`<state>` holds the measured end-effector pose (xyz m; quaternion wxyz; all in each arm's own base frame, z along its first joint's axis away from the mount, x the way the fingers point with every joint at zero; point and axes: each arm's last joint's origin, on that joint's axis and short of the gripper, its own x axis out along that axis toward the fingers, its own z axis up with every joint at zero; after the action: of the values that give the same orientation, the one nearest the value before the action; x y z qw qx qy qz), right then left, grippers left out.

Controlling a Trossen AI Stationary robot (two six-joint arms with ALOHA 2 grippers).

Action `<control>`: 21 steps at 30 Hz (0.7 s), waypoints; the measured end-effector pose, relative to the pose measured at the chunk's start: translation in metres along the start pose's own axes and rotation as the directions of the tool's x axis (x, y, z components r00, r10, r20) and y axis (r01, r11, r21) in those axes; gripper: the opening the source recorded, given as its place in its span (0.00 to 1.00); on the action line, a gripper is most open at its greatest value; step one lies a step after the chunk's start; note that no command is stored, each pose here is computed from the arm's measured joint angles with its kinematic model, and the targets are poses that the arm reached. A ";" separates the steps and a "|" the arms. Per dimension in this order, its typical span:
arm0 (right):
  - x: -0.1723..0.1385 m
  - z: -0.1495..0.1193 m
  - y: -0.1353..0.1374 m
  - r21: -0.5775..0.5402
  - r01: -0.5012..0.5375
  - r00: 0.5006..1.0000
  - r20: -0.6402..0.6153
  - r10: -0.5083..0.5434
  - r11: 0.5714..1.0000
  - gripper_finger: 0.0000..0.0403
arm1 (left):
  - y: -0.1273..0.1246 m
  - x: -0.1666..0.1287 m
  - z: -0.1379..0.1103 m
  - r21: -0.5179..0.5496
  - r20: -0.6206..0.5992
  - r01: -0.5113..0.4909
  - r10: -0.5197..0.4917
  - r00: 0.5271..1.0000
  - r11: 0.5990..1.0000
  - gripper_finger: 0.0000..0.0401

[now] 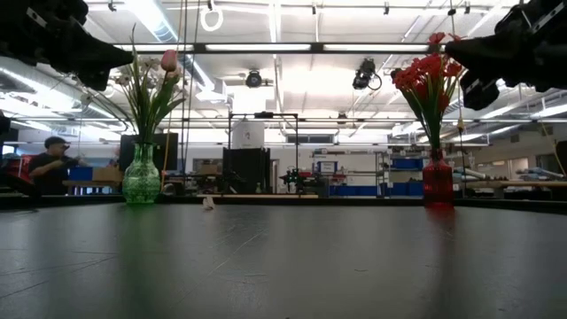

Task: Sort flowers into vase by color
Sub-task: Return to Home Position

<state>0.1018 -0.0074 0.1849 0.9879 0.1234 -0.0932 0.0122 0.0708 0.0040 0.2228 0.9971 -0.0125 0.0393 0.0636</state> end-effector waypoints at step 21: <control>0.000 -0.003 -0.001 0.020 0.003 0.999 -0.034 -0.003 1.000 0.00 | -0.002 0.027 -0.037 -0.078 0.170 0.026 -0.013 0.985 0.997 0.00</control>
<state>0.1023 -0.0073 0.1819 0.9881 0.1333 -0.0761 0.0137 0.0948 0.0040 0.1839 0.9961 -0.0472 -0.0483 0.0562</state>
